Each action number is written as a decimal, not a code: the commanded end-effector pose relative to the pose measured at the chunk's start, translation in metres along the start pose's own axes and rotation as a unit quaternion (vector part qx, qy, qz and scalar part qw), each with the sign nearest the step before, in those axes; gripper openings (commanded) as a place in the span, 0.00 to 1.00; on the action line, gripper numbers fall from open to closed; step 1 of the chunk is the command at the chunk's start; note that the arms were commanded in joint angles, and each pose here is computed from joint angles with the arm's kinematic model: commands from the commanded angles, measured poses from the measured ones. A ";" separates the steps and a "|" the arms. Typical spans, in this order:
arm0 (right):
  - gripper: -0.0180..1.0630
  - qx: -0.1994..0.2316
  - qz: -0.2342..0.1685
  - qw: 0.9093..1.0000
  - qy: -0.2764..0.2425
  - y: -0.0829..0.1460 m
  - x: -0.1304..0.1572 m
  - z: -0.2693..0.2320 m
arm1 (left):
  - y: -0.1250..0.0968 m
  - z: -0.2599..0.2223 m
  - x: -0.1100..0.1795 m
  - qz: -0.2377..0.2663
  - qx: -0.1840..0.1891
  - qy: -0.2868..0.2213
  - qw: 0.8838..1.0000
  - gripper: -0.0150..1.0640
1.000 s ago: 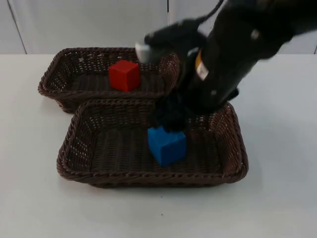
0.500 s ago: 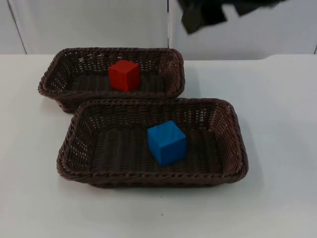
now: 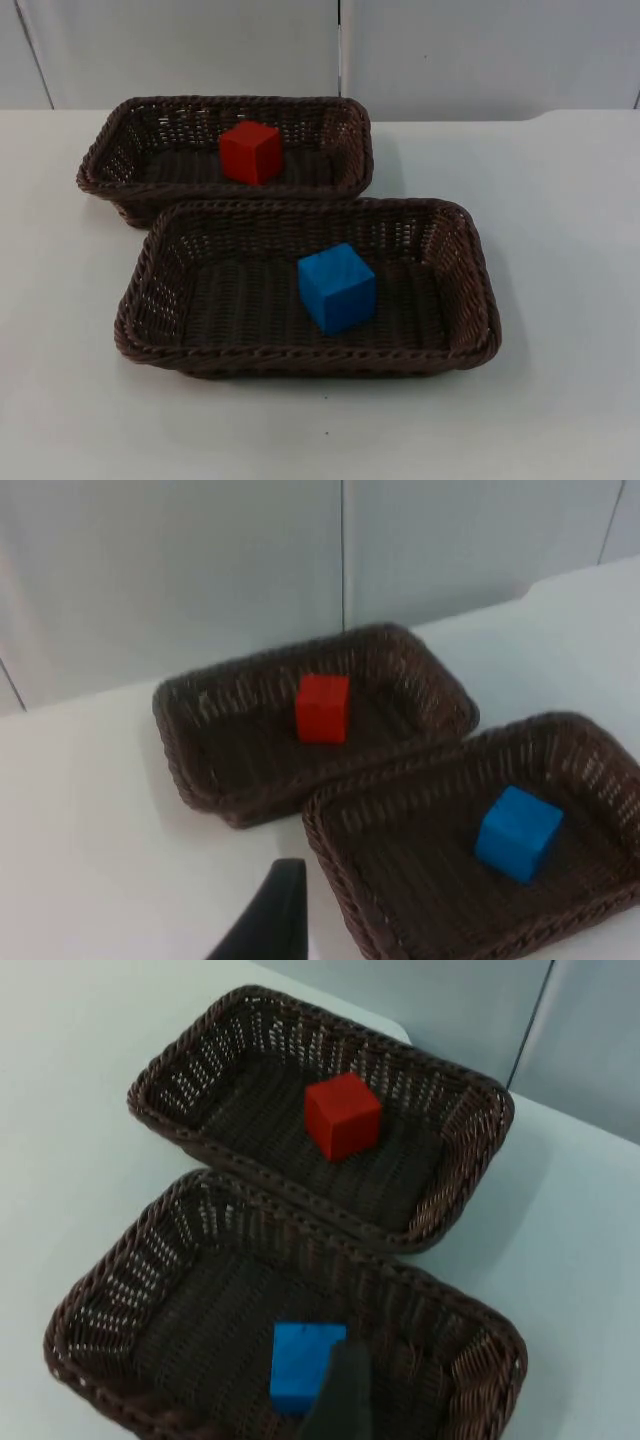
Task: Pick up one cube with the left hand and place it into the upper basket. Pick up one cube with the right hand and place it into the lower basket.
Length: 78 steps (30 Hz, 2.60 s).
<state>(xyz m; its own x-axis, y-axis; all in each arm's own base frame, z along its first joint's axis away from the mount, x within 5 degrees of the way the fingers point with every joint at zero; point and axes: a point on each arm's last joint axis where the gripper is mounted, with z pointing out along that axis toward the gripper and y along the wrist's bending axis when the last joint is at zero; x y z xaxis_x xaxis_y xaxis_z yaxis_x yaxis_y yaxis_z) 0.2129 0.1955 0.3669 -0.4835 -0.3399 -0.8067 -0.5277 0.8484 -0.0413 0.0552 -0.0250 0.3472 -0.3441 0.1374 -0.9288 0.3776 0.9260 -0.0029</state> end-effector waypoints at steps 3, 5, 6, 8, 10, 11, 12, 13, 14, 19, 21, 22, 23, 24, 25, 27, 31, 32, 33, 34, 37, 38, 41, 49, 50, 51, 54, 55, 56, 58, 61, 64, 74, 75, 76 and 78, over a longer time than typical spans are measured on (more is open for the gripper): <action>0.68 -0.004 0.001 1.000 -0.009 -0.004 0.011 -0.012 | -0.002 -0.013 0.003 0.004 0.004 -0.029 1.000 0.99; 0.68 -0.005 0.001 1.000 -0.010 -0.007 0.019 -0.018 | -0.003 -0.023 0.006 0.006 0.004 -0.044 0.999 0.99; 0.68 -0.006 0.000 1.000 -0.009 -0.007 0.024 -0.020 | -0.003 -0.028 0.009 0.007 0.004 -0.047 0.999 0.99; 0.68 -0.008 0.000 1.000 -0.012 -0.009 0.032 -0.026 | -0.005 -0.036 0.014 0.009 0.006 -0.050 0.999 0.99; 0.68 -0.009 0.000 1.000 -0.015 -0.011 0.037 -0.029 | -0.005 -0.039 0.016 0.010 0.006 -0.050 0.999 0.99; 0.68 -0.010 -0.001 1.000 -0.015 -0.011 0.042 -0.031 | -0.006 -0.042 0.019 0.011 0.007 -0.050 0.999 0.99; 0.68 -0.010 -0.001 1.000 -0.015 -0.013 0.046 -0.034 | -0.006 -0.044 0.021 0.012 0.008 -0.047 0.999 0.99; 0.68 -0.011 0.000 1.000 -0.017 -0.014 0.050 -0.037 | -0.006 -0.047 0.024 0.012 0.009 -0.046 0.999 0.99; 0.68 -0.011 0.000 1.000 -0.018 -0.015 0.054 -0.041 | -0.007 -0.050 0.026 0.013 0.009 -0.049 0.999 0.99; 0.68 -0.013 0.000 1.000 -0.025 -0.020 0.073 -0.053 | -0.008 -0.058 0.035 0.022 0.011 -0.033 0.999 0.99; 0.68 -0.016 0.001 0.999 -0.033 -0.021 0.077 -0.057 | -0.008 -0.060 0.039 0.029 0.011 -0.027 0.999 0.99; 0.68 -0.018 0.002 0.999 -0.043 -0.023 0.080 -0.063 | -0.009 -0.062 0.041 0.036 0.011 -0.026 0.999 0.99; 0.68 -0.021 0.004 0.998 -0.054 -0.024 0.083 -0.068 | -0.009 -0.065 0.043 0.037 0.011 -0.030 0.999 0.99; 0.68 -0.024 0.005 0.998 -0.063 -0.025 0.085 -0.072 | -0.009 -0.067 0.044 0.038 0.011 -0.033 0.999 0.99; 0.68 -0.026 0.007 0.997 -0.075 -0.027 0.088 -0.079 | -0.009 -0.070 0.046 0.039 0.010 -0.040 0.998 0.99; 0.68 -0.028 0.009 0.996 -0.087 -0.028 0.090 -0.085 | -0.010 -0.072 0.048 0.039 0.010 -0.048 0.998 0.99; 0.68 -0.034 0.013 0.991 -0.126 -0.035 0.103 -0.107 | -0.010 -0.069 0.057 0.039 0.011 -0.040 0.998 0.99; 0.68 -0.034 0.013 0.991 -0.126 -0.035 0.103 -0.107 | -0.010 -0.069 0.057 0.039 0.011 -0.040 0.998 0.99; 0.68 -0.034 0.014 0.990 -0.133 -0.036 0.106 -0.111 | -0.010 -0.066 0.060 0.037 0.012 -0.029 0.999 0.99; 0.68 -0.035 0.016 0.989 -0.141 -0.038 0.110 -0.115 | -0.010 -0.062 0.064 0.036 0.014 -0.015 0.999 0.99; 0.68 -0.037 0.019 0.987 -0.157 -0.041 0.119 -0.124 | -0.009 -0.052 0.073 0.033 0.016 0.007 0.999 0.99; 0.68 -0.037 0.020 0.986 -0.162 -0.042 0.123 -0.127 | -0.009 -0.049 0.076 0.033 0.017 0.015 0.999 0.99; 0.68 -0.036 0.027 0.983 -0.179 -0.047 0.137 -0.140 | -0.008 -0.039 0.085 0.031 0.017 0.036 0.999 0.99; 0.68 -0.026 0.036 0.980 -0.193 -0.057 0.164 -0.157 | -0.008 -0.034 0.091 0.030 0.019 0.053 0.998 0.99; 0.68 -0.022 0.034 0.981 -0.188 -0.058 0.168 -0.160 | -0.008 -0.034 0.091 0.030 0.019 0.053 0.998 0.99; 0.68 -0.022 0.030 0.982 -0.187 -0.060 0.172 -0.163 | -0.008 -0.034 0.091 0.029 0.019 0.053 0.998 0.99; 0.68 -0.026 0.017 0.983 -0.181 -0.061 0.180 -0.169 | -0.008 -0.034 0.091 0.028 0.017 0.054 0.998 0.99; 0.68 -0.031 0.011 0.983 -0.179 -0.061 0.184 -0.172 | -0.008 -0.034 0.091 0.026 0.016 0.054 0.998 0.99; 0.68 -0.042 0.002 0.984 -0.175 -0.060 0.191 -0.177 | -0.008 -0.034 0.091 0.026 0.016 0.054 0.998 0.99; 0.68 -0.047 -0.002 0.984 -0.172 -0.060 0.193 -0.178 | -0.008 -0.034 0.091 0.026 0.016 0.054 0.998 0.99; 0.68 -0.073 -0.030 0.984 -0.157 -0.058 0.207 -0.186 | -0.008 -0.034 0.091 0.026 0.016 0.054 0.998 0.99; 0.68 -0.088 -0.049 0.984 -0.149 -0.056 0.216 -0.190 | -0.008 -0.034 0.091 0.026 0.016 0.054 0.998 0.99; 0.68 -0.111 -0.059 0.987 -0.102 -0.055 0.237 -0.194 | -0.008 -0.034 0.090 0.024 0.020 0.053 0.998 0.99; 0.68 -0.110 -0.059 0.988 -0.095 -0.055 0.239 -0.192 | -0.009 -0.034 0.090 0.023 0.021 0.053 0.998 0.99; 0.68 -0.109 -0.060 0.988 -0.089 -0.055 0.241 -0.188 | -0.009 -0.034 0.090 0.023 0.022 0.053 0.998 0.99; 0.68 -0.107 -0.062 0.989 -0.078 -0.054 0.244 -0.181 | -0.009 -0.034 0.090 0.023 0.023 0.053 0.998 0.99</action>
<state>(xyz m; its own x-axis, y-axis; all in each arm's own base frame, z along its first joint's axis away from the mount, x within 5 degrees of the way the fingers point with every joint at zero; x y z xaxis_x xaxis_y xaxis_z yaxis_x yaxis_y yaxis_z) -0.0044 -0.0077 0.2840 -0.2911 -0.3423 -0.8934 -0.7204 0.6929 -0.0307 -0.0083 -0.0080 0.2768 -0.4109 0.2267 -0.8830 0.4246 0.9047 0.0347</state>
